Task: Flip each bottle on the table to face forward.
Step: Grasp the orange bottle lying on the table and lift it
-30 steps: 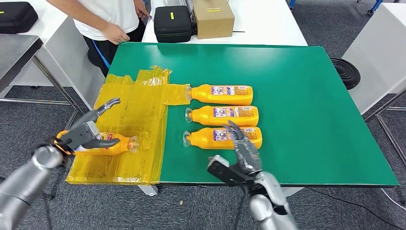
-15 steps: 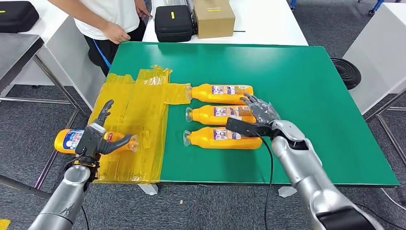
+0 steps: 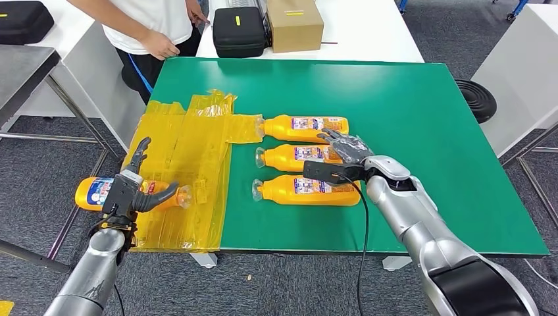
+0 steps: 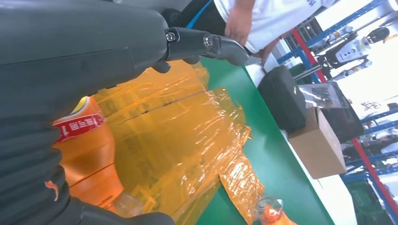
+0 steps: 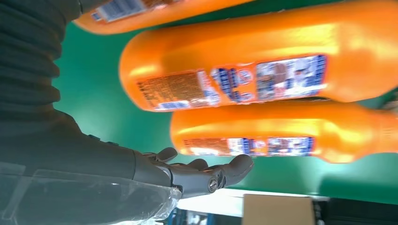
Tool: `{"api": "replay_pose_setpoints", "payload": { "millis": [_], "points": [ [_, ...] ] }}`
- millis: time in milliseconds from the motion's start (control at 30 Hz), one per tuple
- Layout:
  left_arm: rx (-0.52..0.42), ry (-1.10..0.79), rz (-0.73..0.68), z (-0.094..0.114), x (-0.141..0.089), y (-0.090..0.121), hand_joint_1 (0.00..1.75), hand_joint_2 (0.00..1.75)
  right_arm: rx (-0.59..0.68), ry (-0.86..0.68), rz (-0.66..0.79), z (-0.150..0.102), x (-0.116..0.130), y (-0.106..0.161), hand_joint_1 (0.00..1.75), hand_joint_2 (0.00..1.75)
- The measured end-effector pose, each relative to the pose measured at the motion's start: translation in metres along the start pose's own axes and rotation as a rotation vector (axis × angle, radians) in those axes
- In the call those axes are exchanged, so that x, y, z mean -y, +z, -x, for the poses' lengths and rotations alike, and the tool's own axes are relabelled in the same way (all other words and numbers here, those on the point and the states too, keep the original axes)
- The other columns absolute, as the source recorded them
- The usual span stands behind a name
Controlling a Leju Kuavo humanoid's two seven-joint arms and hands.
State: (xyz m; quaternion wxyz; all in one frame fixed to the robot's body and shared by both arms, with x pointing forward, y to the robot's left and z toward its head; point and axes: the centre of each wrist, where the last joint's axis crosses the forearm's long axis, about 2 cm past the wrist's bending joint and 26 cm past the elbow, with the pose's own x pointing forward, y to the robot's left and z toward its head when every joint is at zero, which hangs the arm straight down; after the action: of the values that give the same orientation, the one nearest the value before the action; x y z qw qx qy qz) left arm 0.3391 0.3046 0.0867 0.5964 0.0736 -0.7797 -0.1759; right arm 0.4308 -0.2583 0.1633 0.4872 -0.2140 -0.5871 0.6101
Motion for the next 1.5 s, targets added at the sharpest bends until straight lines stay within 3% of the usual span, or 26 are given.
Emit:
{"api": "replay_pose_setpoints", "payload": {
  "millis": [433, 700, 1100, 1500],
  "points": [
    [-0.029, -0.015, -0.049, 0.009, -0.001, 0.022, 0.00, 1.75, 0.160, -0.029, 0.080, -0.038, 0.002, 0.000, 0.00, 1.75],
    [-0.029, -0.022, -0.079, 0.009, -0.006, 0.030, 0.00, 1.75, 0.181, -0.042, 0.124, -0.052, -0.020, 0.027, 0.00, 1.75],
    [-0.045, -0.030, -0.065, 0.006, -0.008, 0.030, 0.00, 1.75, 0.084, -0.102, 0.053, -0.040, -0.069, 0.060, 0.00, 1.75],
    [-0.059, -0.037, -0.043, 0.005, -0.006, 0.028, 0.00, 1.75, 0.003, -0.096, 0.059, -0.021, -0.062, 0.059, 0.00, 1.75]
  ]
}}
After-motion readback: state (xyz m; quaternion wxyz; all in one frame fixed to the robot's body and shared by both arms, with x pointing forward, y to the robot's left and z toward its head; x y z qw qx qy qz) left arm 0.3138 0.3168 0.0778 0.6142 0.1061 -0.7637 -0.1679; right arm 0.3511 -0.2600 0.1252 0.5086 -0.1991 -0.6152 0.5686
